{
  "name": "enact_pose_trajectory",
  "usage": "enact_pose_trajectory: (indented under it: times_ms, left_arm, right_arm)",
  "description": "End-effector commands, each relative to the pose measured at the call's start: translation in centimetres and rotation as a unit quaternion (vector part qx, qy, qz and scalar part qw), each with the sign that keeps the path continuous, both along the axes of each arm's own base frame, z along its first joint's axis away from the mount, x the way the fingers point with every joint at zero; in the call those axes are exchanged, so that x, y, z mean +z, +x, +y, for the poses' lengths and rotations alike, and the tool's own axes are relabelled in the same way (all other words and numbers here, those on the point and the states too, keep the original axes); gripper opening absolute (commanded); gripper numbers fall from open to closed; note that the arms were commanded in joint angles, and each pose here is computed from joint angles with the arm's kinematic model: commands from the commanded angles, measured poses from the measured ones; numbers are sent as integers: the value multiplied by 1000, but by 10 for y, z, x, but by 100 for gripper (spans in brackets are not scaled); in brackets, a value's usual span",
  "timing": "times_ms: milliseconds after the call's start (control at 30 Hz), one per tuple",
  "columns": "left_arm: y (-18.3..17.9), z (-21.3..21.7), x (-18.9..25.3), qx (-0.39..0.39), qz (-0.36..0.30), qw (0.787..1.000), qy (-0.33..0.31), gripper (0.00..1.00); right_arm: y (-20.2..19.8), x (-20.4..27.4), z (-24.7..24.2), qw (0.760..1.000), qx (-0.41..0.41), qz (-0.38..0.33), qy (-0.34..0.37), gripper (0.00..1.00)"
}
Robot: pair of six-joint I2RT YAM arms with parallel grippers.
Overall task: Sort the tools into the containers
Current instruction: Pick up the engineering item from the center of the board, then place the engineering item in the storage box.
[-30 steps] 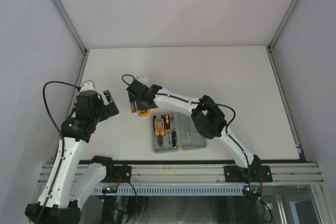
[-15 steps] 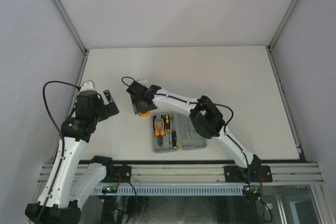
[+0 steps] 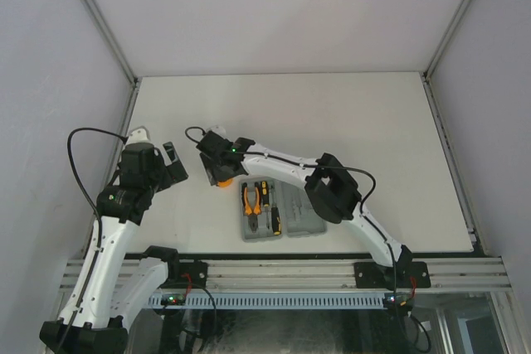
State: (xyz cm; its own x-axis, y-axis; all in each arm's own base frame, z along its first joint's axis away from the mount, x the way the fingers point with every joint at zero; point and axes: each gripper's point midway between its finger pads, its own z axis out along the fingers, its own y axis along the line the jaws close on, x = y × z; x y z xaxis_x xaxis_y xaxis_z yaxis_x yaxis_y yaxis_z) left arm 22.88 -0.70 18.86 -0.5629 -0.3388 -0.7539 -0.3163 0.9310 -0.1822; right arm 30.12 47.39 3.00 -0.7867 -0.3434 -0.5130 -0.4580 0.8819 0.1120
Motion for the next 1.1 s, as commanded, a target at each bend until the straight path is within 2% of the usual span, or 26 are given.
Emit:
enact_pose_trajectory:
  times_ms: [0,100,267,433,633,1067]
  left_arm:
    - [6,7,8,12,-22,1000,10,100]
    - [6,7,7,13,-19,1000,11,100]
    - [6,7,6,12,-16,1000,11,100]
    - [5,8,6,17,-18,1000,12,100]
    - [6,5,5,10,-16,1000,8,100]
    - [9,0,0,-3,-7,1000,2,100]
  right_arm:
    - [-5,115,19,991,28,-74,107,40]
    - [-12,137,5,988,19,-86,126,39]
    - [-22,137,-39,990,-18,-90,108,38]
    - [-43,119,-90,992,-43,-87,85,37]
    - [-72,83,-128,995,7,-76,61,35]
    - [-109,45,-172,995,-4,-27,93,33]
